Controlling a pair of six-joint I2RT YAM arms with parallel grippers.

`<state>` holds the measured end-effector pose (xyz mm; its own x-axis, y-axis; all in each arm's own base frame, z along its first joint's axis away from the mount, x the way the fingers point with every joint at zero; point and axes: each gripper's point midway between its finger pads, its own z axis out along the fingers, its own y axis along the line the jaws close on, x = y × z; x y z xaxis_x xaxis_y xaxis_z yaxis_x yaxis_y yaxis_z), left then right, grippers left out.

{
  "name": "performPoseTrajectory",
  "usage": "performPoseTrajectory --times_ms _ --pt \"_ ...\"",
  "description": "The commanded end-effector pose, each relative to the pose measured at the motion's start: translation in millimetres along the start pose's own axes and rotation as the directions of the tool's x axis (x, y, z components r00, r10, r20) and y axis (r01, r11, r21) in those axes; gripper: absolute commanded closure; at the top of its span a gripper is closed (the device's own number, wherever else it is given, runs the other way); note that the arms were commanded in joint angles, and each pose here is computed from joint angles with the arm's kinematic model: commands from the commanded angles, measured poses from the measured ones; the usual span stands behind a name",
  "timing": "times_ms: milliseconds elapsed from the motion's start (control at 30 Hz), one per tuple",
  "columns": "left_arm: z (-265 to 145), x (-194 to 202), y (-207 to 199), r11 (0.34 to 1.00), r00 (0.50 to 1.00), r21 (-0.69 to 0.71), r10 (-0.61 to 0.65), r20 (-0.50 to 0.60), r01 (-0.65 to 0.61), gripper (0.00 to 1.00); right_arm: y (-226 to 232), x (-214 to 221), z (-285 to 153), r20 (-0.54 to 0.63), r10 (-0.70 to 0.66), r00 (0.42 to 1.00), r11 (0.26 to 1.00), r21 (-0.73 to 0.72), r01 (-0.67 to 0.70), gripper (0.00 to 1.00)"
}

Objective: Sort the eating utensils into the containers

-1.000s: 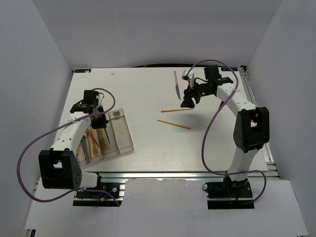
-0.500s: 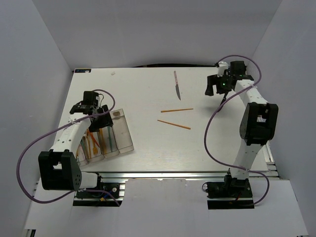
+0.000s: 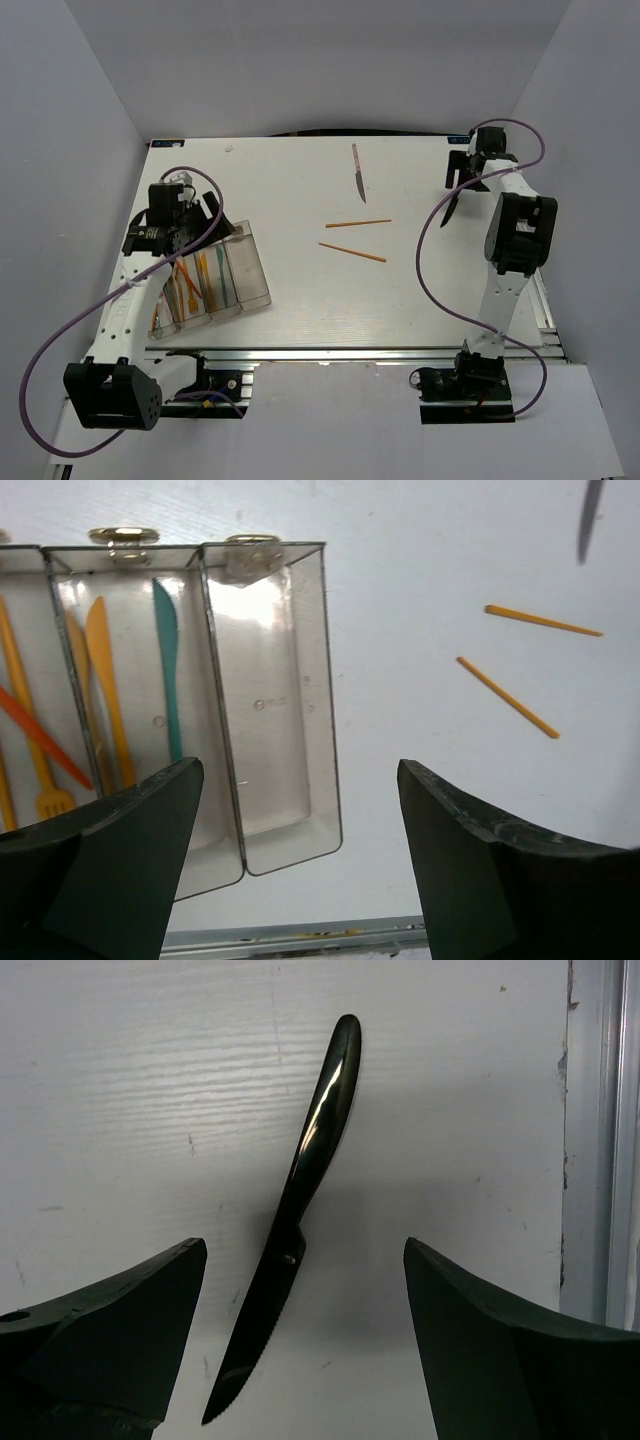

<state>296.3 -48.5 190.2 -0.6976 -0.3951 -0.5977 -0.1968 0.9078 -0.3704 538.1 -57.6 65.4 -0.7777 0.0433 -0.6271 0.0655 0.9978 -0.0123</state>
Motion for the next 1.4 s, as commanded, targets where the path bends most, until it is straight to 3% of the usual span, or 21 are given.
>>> performPoseTrajectory --times_ms 0,200,433,633,733,867,1200,1367 --pt "-13.1 -21.2 -25.2 0.994 0.997 0.108 -0.041 0.067 0.033 0.10 -12.3 -33.4 9.7 0.100 0.006 0.995 0.997 0.080 -0.014 0.15" --pt "-16.8 -29.8 -35.4 0.987 0.994 0.149 -0.069 0.087 0.056 0.10 -3.3 -31.3 32.7 0.093 -0.004 0.996 0.999 0.051 -0.001 0.25" --pt "-17.7 -39.4 -47.9 0.976 0.990 0.199 -0.109 0.093 0.088 0.06 5.6 2.7 46.9 0.004 0.011 1.000 1.000 0.011 -0.011 0.42" --pt "-22.6 -51.1 -64.1 0.960 0.988 0.271 -0.110 0.110 0.076 0.02 13.5 22.1 48.9 -0.041 0.016 0.999 1.000 -0.026 -0.017 0.73" --pt "-21.9 -51.5 -74.9 0.941 0.989 0.331 -0.107 0.102 0.068 0.02 15.8 24.1 47.4 -0.046 0.022 0.999 0.999 -0.042 -0.024 0.82" --pt "-27.5 -49.3 -96.9 0.885 0.989 0.459 -0.127 0.079 0.077 0.02 27.2 26.7 41.5 -0.053 0.026 0.998 0.993 -0.113 -0.032 1.00" --pt "-22.1 -23.6 -126.3 0.791 0.982 0.590 -0.190 -0.014 0.162 0.02 90.0 -7.1 -33.8 0.086 0.014 0.996 0.898 -0.438 0.025 1.00" --pt "2.2 2.1 -161.3 0.779 0.981 0.598 -0.174 -0.084 0.189 0.02 140.0 9.1 -79.8 0.139 -0.029 0.990 0.809 -0.579 0.105 1.00"
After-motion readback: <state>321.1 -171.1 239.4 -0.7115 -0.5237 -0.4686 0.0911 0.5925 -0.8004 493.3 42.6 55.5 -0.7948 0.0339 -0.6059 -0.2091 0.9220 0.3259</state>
